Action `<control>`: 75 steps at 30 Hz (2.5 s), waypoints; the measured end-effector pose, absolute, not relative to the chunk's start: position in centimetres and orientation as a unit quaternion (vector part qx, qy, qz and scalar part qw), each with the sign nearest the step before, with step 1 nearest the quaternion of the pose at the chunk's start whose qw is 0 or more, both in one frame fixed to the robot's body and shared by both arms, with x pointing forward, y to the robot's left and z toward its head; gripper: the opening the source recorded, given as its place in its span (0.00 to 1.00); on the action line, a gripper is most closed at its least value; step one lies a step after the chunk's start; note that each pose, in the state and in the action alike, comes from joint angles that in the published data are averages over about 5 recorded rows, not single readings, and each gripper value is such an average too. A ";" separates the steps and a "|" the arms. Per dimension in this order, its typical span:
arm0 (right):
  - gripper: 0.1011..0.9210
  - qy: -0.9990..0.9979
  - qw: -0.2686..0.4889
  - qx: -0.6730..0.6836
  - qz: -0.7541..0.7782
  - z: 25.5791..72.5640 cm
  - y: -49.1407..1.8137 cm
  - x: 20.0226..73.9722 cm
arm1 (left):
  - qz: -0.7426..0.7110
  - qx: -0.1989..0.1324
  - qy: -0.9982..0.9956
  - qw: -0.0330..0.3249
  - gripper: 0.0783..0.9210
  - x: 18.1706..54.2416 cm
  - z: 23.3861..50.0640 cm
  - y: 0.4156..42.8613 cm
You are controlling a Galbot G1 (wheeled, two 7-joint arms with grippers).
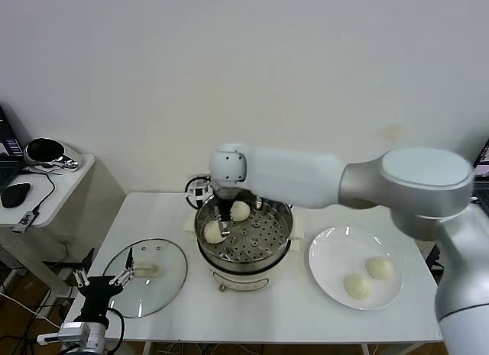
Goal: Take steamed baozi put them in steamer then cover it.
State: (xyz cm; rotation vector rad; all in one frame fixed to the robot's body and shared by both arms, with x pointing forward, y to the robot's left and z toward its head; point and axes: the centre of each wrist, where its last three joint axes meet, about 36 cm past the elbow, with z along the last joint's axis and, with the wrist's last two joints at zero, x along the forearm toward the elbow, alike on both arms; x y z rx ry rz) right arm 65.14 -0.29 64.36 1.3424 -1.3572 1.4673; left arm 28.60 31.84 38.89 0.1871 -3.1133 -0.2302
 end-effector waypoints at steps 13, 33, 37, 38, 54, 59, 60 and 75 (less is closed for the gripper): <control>0.88 -0.504 0.360 0.519 0.589 69.7 -18.5 63.1 | -0.077 0.049 -0.996 0.011 0.88 28.7 38.8 31.4; 0.88 -0.496 0.412 0.510 0.570 56.5 -35.6 54.1 | -0.091 0.055 -0.994 0.022 0.88 27.7 38.4 31.4; 0.88 -0.491 0.420 0.512 0.566 54.2 -36.3 53.0 | -0.090 0.057 -0.994 0.024 0.88 27.5 38.3 31.3; 0.88 -0.491 0.421 0.512 0.565 53.6 -36.5 52.8 | -0.090 0.057 -0.994 0.024 0.88 27.5 38.2 31.3; 0.88 -0.497 0.427 0.509 0.559 47.4 -36.4 52.5 | -0.095 0.069 -0.993 0.028 0.88 27.1 38.0 32.0; 0.88 -0.501 0.427 0.506 0.557 46.3 -36.1 52.8 | -0.095 0.070 -0.993 0.028 0.88 27.1 38.0 32.1; 0.88 -0.502 0.427 0.506 0.557 46.1 -36.0 52.9 | -0.095 0.070 -0.993 0.028 0.88 27.1 38.0 32.1; 0.71 -0.509 0.428 0.500 0.554 45.1 -35.8 53.5 | -0.093 0.070 -0.993 0.026 0.88 27.2 38.0 32.0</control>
